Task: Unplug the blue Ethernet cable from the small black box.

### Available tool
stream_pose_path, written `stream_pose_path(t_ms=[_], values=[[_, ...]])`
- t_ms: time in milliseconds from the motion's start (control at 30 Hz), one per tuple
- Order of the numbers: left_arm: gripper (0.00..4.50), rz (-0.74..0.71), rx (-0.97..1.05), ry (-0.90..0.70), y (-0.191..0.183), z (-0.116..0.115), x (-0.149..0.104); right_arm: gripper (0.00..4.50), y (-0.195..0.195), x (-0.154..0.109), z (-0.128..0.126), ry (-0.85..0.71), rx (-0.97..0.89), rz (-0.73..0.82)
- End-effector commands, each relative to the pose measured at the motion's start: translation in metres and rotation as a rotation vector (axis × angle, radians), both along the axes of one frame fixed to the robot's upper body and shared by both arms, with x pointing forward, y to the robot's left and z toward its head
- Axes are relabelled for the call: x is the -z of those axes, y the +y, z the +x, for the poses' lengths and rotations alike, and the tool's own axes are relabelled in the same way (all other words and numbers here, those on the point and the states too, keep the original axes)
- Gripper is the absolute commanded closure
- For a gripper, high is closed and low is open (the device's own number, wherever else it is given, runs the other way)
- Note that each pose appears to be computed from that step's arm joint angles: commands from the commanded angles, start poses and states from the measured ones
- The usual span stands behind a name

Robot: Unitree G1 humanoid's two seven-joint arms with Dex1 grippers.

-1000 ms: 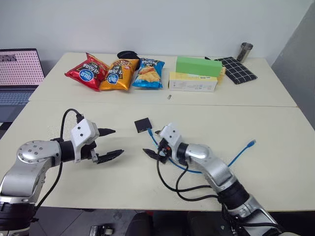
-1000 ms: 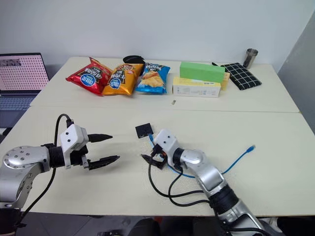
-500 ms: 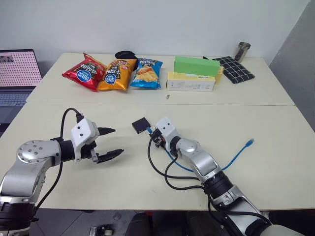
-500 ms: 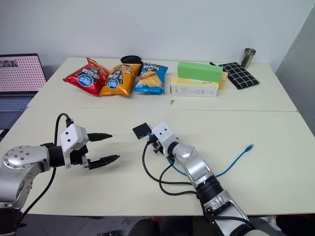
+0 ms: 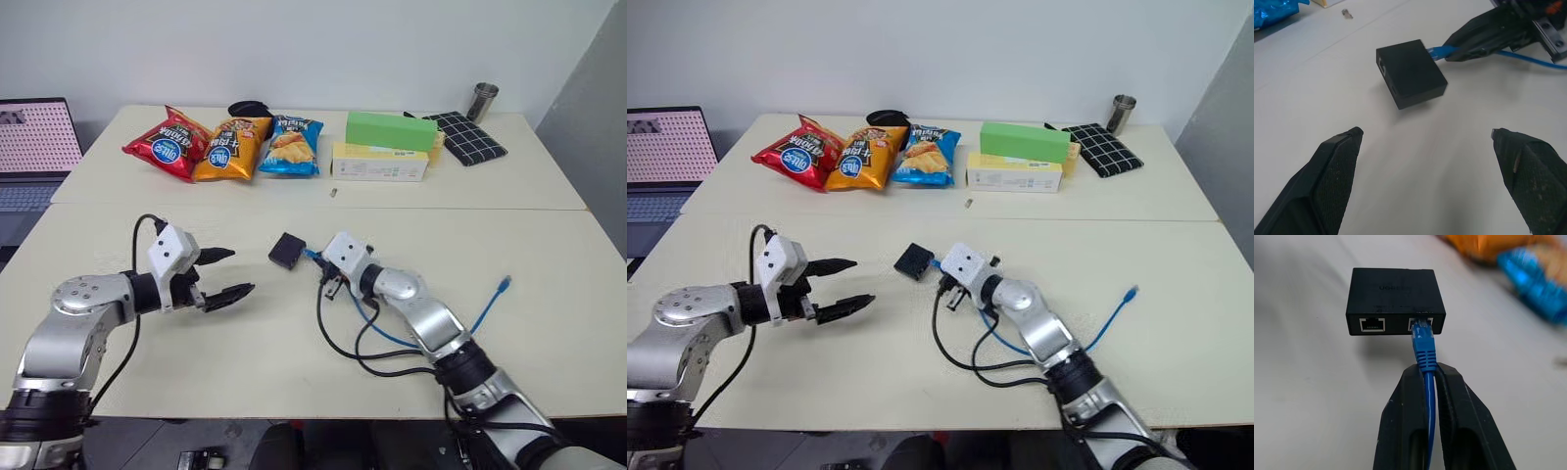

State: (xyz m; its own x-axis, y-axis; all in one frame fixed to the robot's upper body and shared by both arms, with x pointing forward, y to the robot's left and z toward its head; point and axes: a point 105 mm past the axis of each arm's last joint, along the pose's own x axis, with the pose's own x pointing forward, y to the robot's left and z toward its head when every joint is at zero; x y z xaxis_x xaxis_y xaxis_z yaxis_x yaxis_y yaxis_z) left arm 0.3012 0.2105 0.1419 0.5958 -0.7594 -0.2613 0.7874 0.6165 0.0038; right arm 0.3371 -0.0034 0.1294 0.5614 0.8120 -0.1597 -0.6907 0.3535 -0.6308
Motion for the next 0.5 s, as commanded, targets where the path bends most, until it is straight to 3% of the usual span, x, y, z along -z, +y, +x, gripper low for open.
stream_pose_path(t_ms=[33, 200, 433, 500], values=[[0.0, -0.158, 0.022, 0.053, -0.008, 0.0, -0.018, 4.48, 0.006, -0.032, -0.024, -0.298, -0.211, -0.088], [0.0, -0.294, 0.096, 0.135, -0.028, -0.002, -0.026, 4.49, 0.002, -0.046, -0.035, -0.494, -0.342, -0.162], [0.0, -0.36, 0.186, 0.185, -0.045, -0.01, -0.031, 4.49, -0.001, -0.062, -0.037, -0.584, -0.383, -0.153], [0.36, -0.379, 0.186, 0.192, -0.044, -0.01, -0.032, 4.49, -0.003, -0.066, -0.036, -0.603, -0.38, -0.142]])
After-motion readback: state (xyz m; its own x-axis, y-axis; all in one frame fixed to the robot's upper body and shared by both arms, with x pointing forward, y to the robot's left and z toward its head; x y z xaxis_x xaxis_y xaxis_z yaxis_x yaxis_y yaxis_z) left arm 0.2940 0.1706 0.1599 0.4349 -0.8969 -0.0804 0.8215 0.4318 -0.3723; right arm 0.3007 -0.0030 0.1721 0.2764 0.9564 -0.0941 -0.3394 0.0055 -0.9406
